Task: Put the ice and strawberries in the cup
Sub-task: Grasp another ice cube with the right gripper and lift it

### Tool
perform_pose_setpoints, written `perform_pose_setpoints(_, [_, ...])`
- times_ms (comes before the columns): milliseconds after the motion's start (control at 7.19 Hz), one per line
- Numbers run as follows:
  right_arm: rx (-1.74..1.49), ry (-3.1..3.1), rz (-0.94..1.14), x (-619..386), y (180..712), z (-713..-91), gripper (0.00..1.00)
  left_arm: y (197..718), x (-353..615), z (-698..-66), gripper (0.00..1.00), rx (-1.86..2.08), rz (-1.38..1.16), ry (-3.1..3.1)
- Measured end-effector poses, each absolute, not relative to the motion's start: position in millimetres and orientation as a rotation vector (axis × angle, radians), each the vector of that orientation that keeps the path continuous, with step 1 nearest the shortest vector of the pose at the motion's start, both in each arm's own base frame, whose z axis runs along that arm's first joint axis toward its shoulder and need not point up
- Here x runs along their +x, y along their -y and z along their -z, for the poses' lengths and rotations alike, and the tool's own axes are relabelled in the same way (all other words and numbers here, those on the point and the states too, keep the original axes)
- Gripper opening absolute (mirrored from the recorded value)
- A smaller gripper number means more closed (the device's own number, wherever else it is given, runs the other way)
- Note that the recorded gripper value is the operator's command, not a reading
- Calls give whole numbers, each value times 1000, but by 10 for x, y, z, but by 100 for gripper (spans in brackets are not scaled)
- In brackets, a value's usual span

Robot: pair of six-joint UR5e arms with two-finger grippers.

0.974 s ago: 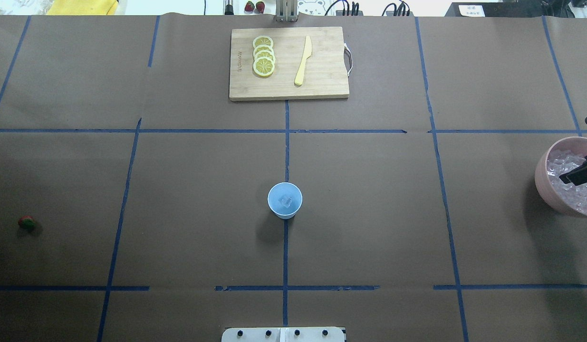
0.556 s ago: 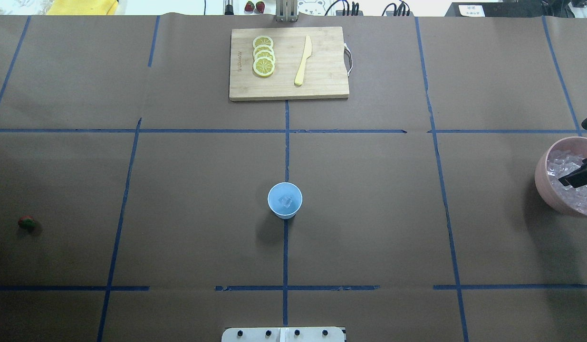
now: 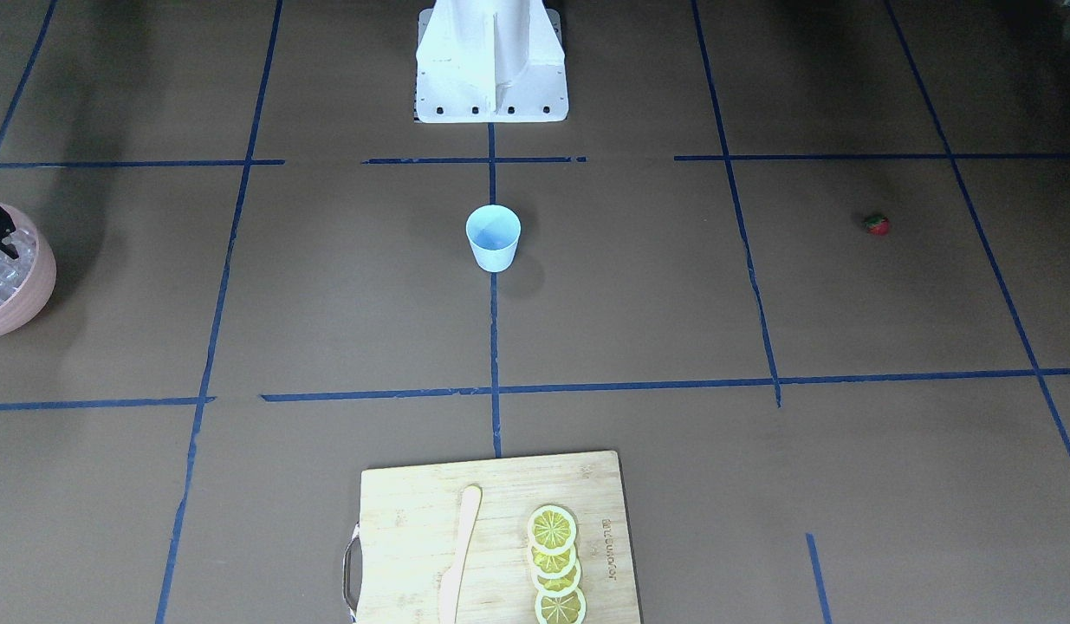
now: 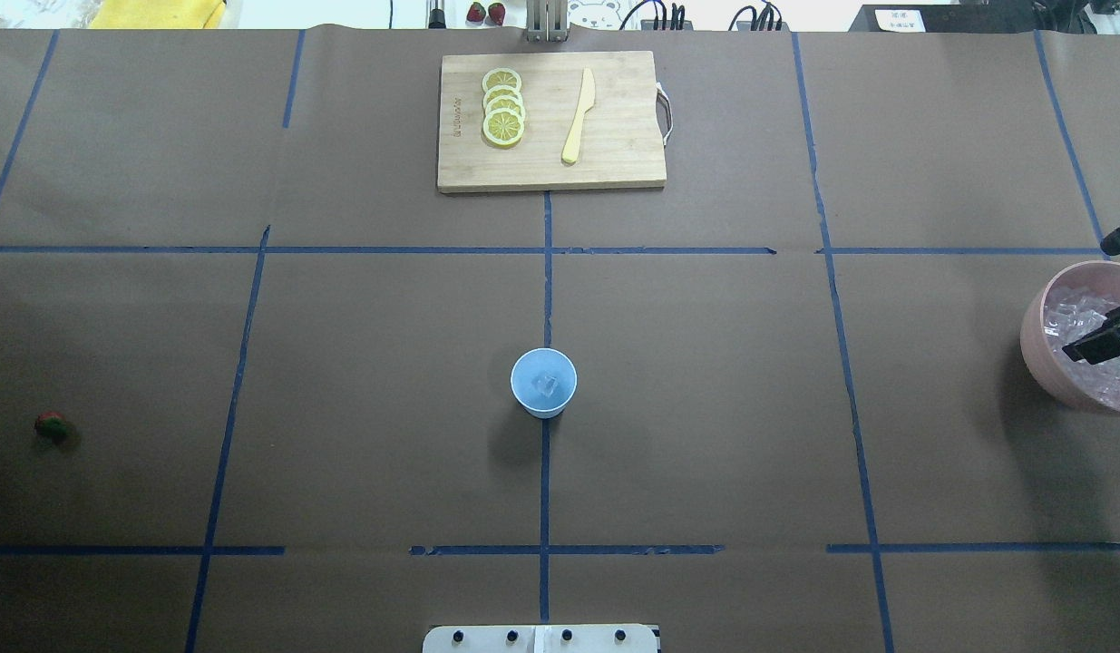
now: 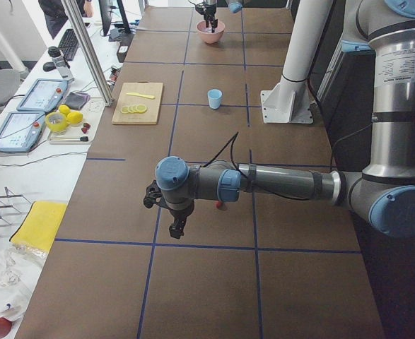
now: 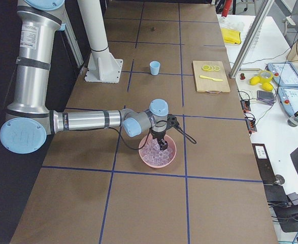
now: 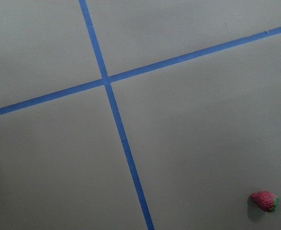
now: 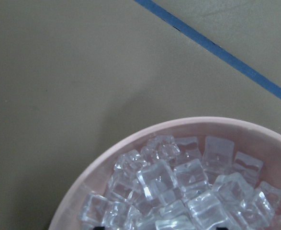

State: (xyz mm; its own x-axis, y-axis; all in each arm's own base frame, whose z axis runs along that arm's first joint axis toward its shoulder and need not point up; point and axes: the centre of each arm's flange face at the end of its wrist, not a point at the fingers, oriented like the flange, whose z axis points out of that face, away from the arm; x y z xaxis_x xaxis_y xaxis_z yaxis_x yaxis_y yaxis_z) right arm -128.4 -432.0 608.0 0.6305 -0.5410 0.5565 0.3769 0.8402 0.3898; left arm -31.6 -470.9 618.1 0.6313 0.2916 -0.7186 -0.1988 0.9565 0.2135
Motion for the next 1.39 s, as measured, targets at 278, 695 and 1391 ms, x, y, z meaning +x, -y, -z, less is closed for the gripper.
perform_pose_setpoints(278, [244, 714, 535, -1292, 4318, -6098, 16, 4709, -316, -6181, 100, 118, -281, -842])
perform_pose_setpoints(695, [247, 714, 541, -1293, 4316, -6088, 4, 4709, -316, -6176, 100, 119, -281, -842])
perform_pose_setpoints(1391, [266, 764, 385, -850, 4391, -5669, 1, 4714, -316, -6169, 100, 120, -283, -842])
